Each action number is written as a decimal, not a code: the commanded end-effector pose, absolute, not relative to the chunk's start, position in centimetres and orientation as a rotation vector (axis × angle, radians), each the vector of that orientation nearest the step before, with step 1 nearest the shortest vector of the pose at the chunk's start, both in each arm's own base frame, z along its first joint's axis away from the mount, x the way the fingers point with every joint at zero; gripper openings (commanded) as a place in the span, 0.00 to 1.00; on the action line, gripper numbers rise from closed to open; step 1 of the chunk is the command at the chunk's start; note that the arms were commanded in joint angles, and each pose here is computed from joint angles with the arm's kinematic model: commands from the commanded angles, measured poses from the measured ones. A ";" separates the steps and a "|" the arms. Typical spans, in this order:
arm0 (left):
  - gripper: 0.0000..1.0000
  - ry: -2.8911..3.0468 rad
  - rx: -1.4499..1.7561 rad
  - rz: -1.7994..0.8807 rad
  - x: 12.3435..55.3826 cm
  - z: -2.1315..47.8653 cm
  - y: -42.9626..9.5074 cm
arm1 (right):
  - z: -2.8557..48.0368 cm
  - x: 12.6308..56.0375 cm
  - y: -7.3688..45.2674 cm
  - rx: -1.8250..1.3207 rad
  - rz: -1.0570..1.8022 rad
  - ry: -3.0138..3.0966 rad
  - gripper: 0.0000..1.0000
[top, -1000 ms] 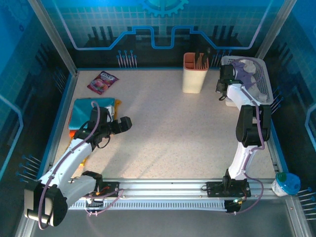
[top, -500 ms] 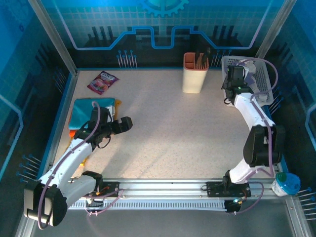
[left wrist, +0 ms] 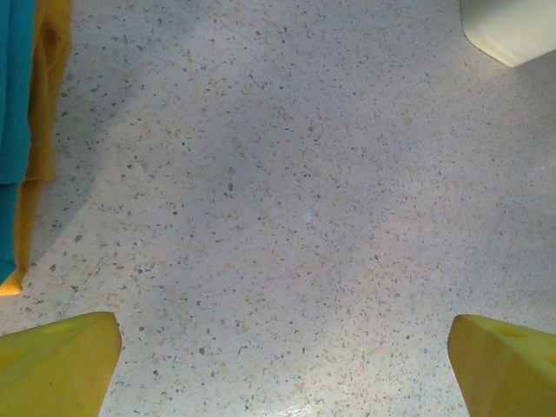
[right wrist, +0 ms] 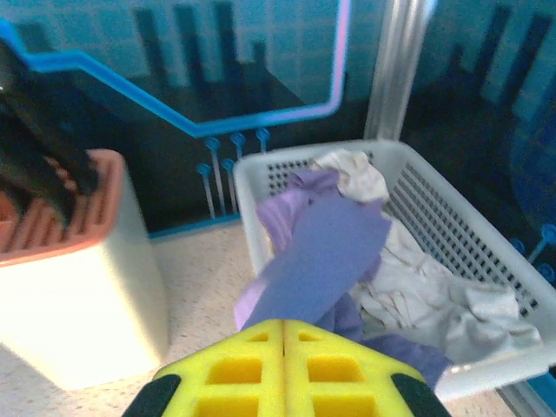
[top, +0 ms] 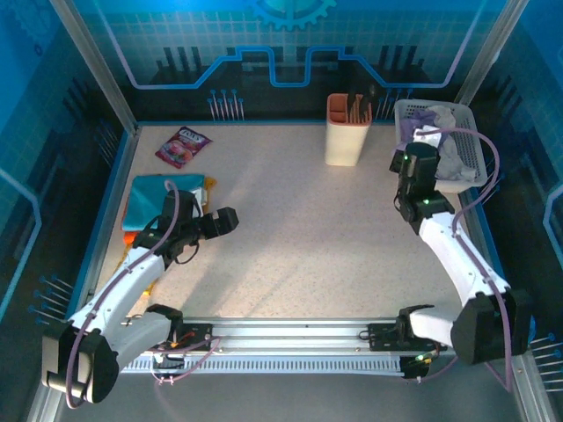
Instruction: Fold and stack the t-shirts
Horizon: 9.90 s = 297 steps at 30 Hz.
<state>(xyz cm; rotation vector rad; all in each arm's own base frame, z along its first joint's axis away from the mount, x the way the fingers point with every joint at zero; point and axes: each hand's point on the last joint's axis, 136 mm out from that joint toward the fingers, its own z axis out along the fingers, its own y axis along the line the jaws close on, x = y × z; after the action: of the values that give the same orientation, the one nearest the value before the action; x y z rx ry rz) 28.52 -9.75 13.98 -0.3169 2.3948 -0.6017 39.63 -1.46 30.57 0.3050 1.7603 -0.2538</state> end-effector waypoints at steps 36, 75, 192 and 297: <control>0.94 2.422 -0.403 -0.869 22.9 14.1 -13.2 | 34.8 29.6 31.1 -0.452 0.107 1.744 0.64; 0.61 2.685 -0.353 -0.945 29.9 3.3 -39.0 | 21.3 30.6 11.5 0.102 0.050 2.271 0.98; 0.00 2.730 0.265 -0.407 22.9 14.9 -17.4 | 7.3 39.5 -0.8 0.791 0.187 2.474 0.77; 0.56 2.905 -0.339 -0.516 46.1 5.3 -15.5 | 14.0 36.7 4.4 0.444 0.141 2.495 0.00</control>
<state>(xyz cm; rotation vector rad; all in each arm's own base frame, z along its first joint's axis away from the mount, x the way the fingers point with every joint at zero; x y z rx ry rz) 46.36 -14.83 5.57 -0.3428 2.8647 -0.4940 39.47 4.41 14.71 0.3838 2.4941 0.1257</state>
